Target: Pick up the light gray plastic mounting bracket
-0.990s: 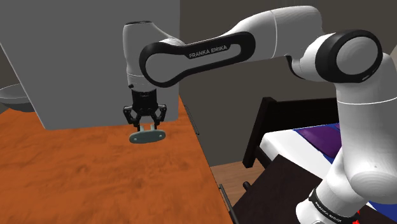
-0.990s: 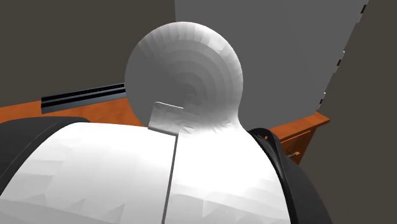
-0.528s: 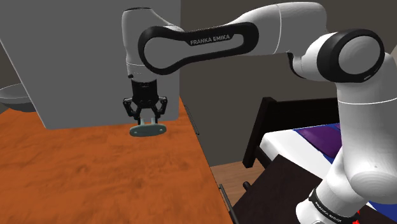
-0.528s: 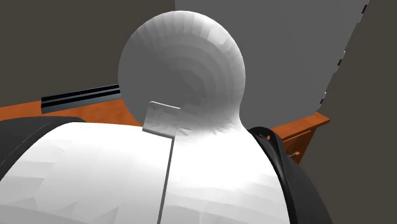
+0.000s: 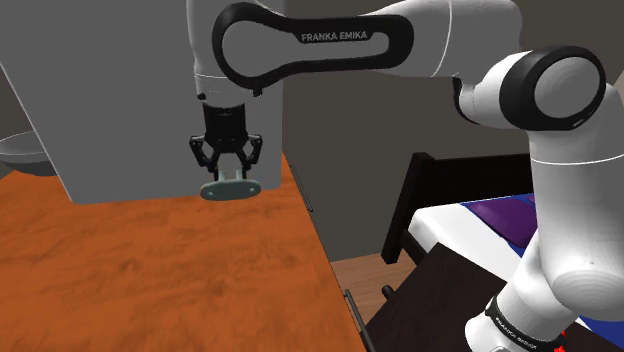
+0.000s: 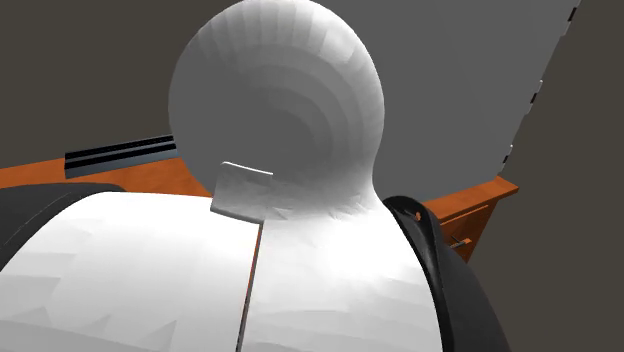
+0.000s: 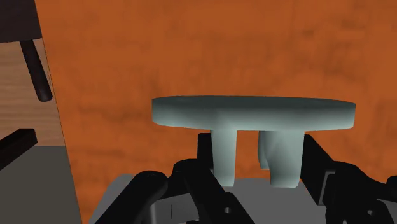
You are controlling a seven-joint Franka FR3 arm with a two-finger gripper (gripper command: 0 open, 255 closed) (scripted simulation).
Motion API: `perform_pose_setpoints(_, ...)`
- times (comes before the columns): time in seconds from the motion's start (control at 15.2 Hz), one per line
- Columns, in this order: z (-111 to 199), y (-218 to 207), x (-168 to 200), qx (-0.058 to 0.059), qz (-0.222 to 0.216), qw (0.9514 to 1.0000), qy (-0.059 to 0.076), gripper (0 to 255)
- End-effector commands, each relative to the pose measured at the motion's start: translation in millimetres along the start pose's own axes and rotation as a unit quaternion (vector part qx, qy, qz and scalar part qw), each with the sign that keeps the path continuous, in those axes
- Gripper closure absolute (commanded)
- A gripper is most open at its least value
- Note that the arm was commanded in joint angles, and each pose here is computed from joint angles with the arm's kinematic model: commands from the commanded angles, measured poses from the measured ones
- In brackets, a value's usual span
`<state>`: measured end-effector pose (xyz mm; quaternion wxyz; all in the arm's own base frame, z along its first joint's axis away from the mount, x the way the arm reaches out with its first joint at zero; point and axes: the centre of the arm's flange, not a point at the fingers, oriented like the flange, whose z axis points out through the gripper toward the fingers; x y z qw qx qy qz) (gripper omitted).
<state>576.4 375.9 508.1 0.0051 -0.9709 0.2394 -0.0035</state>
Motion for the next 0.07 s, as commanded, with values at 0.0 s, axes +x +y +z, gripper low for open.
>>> perform_pose_setpoints(0.0,-4.5,0.4,1.9,0.001,0.001,1.0,0.002,255)
